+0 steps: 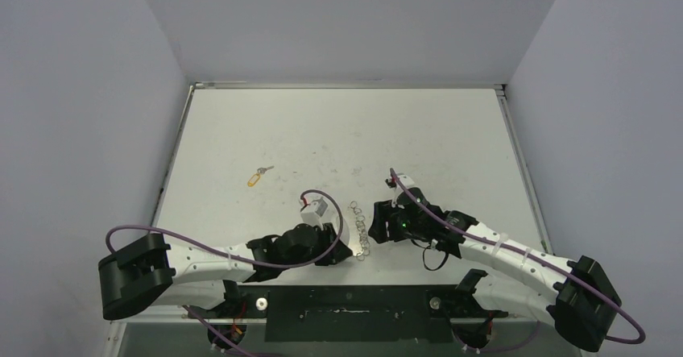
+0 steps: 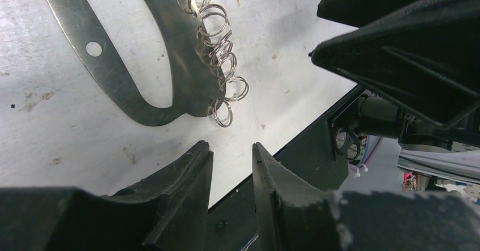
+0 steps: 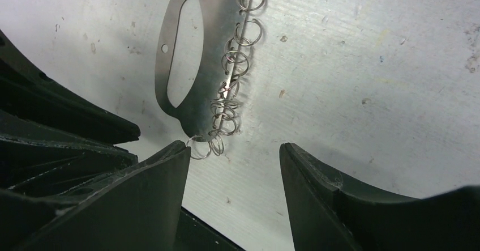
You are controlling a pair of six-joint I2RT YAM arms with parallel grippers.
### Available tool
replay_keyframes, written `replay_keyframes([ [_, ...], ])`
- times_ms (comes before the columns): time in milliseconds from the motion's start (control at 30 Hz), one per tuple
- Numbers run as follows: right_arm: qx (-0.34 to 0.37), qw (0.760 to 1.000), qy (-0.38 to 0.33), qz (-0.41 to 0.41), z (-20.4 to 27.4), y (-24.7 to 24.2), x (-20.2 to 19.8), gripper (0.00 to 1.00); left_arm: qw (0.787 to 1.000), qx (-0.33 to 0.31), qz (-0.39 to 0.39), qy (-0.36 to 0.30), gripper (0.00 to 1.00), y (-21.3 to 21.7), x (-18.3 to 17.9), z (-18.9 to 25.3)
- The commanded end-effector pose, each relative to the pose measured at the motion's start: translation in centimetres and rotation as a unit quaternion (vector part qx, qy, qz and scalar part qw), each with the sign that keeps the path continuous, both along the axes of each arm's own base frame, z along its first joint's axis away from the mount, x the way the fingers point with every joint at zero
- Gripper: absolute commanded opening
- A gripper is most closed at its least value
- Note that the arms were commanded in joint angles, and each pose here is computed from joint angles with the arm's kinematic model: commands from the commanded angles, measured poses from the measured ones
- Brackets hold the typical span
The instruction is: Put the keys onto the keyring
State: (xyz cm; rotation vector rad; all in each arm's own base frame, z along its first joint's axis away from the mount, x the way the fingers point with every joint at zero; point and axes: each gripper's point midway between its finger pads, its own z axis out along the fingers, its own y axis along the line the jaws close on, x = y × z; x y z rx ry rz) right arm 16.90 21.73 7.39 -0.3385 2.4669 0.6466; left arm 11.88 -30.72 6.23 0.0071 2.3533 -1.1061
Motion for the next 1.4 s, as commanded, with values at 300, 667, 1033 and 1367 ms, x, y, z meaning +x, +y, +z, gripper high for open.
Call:
replay_keyframes([
  [300, -0.066, 0.99, -0.092, 0.079, 3.4, 0.5, 1.6, 0.61, 0.997, 0.021, 0.077, 0.024, 0.38, 3.2, 2.0, -0.2],
  [667, -0.152, 0.975, -0.1, 0.131, 2.9, 1.6, -0.7, 0.5, 0.994, 0.038, 0.071, 0.067, 0.39, 4.7, 3.7, -1.2],
  [1033, 0.002, 0.997, 0.019, 0.074, -0.4, 3.2, -2.7, 0.39, 0.994, 0.04, 0.057, 0.087, 0.39, 4.2, 3.6, -1.9],
  [1367, 0.157, 0.983, 0.091, 0.039, -1.9, 4.7, -2.8, 0.29, 0.994, 0.035, 0.059, 0.084, 0.39, 4.2, 3.9, -1.6],
])
